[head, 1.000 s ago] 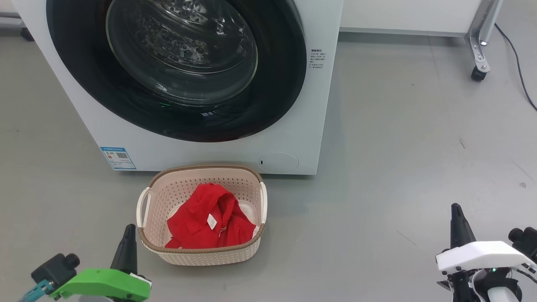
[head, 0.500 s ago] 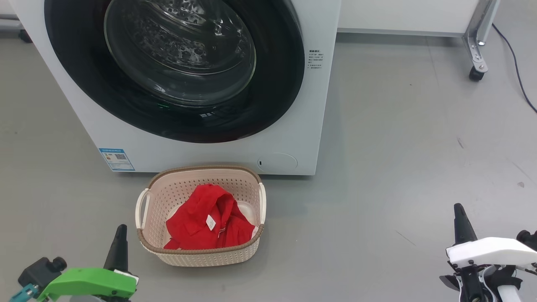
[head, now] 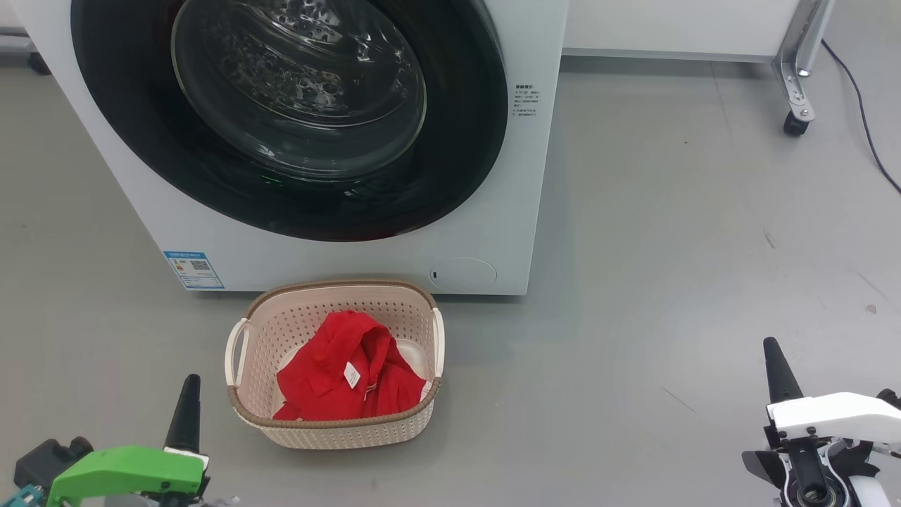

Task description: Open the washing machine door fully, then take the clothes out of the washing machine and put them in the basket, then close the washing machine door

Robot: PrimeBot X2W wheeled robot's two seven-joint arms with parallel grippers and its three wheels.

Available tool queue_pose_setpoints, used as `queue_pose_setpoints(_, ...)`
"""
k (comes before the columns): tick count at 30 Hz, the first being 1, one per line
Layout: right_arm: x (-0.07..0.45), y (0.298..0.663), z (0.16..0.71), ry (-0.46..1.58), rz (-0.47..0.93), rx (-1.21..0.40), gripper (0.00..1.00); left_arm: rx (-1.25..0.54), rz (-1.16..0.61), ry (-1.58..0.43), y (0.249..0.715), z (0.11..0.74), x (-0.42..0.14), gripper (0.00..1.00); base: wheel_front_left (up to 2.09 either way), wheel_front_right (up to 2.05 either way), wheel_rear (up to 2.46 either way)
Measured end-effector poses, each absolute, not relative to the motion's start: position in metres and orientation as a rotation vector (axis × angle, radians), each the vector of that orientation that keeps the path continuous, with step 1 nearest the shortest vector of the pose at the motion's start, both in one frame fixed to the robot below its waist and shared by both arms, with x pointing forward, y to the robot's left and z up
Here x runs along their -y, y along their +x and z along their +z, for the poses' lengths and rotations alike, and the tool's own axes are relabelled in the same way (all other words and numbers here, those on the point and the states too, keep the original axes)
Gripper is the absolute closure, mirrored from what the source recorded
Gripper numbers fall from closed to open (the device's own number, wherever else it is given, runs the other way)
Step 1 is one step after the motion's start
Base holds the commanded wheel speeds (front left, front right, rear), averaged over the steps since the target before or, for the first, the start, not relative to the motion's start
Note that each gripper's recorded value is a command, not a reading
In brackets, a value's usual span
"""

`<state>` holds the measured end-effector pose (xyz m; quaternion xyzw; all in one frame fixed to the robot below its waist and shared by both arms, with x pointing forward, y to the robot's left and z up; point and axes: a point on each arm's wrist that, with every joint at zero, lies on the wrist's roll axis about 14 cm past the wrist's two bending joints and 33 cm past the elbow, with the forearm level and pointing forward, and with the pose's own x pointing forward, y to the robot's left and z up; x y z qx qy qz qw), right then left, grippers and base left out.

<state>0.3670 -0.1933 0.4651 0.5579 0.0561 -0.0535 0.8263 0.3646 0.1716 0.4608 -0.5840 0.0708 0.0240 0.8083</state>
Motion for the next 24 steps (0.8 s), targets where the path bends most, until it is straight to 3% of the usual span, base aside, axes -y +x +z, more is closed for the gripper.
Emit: queue_pose_setpoints(24,0.204,0.374,0.476,1.52,-0.1,-0.064,1.0,-0.109,0.06,-1.53,0.371,0.472,-0.184,1.0,0.0,0.0,0.0)
